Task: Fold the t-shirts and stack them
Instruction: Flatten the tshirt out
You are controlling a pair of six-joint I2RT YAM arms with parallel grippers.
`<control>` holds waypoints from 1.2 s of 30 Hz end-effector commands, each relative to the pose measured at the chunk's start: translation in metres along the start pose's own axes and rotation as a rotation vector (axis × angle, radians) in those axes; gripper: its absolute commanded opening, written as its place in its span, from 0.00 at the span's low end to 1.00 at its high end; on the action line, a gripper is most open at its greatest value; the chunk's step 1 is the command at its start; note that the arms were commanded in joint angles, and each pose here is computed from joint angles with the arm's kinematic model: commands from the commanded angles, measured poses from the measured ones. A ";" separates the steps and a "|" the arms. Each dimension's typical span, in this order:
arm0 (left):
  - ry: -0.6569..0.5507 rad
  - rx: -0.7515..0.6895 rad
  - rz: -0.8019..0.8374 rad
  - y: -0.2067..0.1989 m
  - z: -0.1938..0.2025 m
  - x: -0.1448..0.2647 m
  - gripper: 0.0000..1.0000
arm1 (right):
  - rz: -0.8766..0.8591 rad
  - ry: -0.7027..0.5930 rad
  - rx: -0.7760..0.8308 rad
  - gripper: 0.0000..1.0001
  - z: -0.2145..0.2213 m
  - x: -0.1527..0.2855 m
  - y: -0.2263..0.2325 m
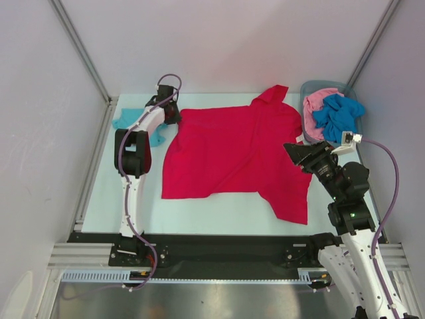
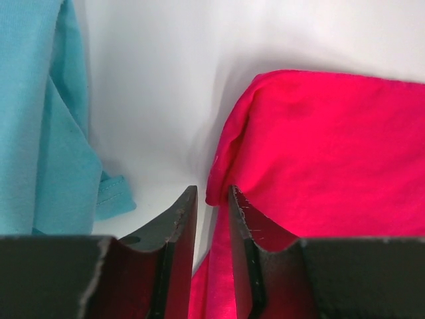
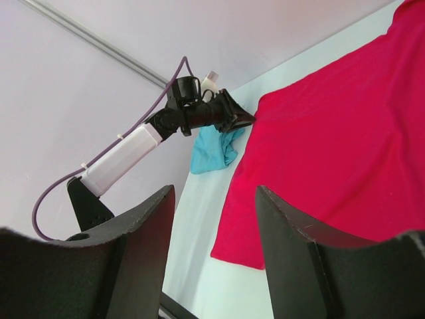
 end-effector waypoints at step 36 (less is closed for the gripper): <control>-0.003 0.020 0.040 -0.004 -0.016 0.005 0.16 | -0.092 -0.069 0.022 0.57 -0.027 0.013 0.031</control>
Point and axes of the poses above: each gripper's point midway between its finger pads, its own x axis back along the fingers, its own y axis along the line the jaws close on, z = x × y, the point moved 8 cm from there along x, back along the fingers, and after that the axes turned 12 degrees about x, right-handed, at the moved point
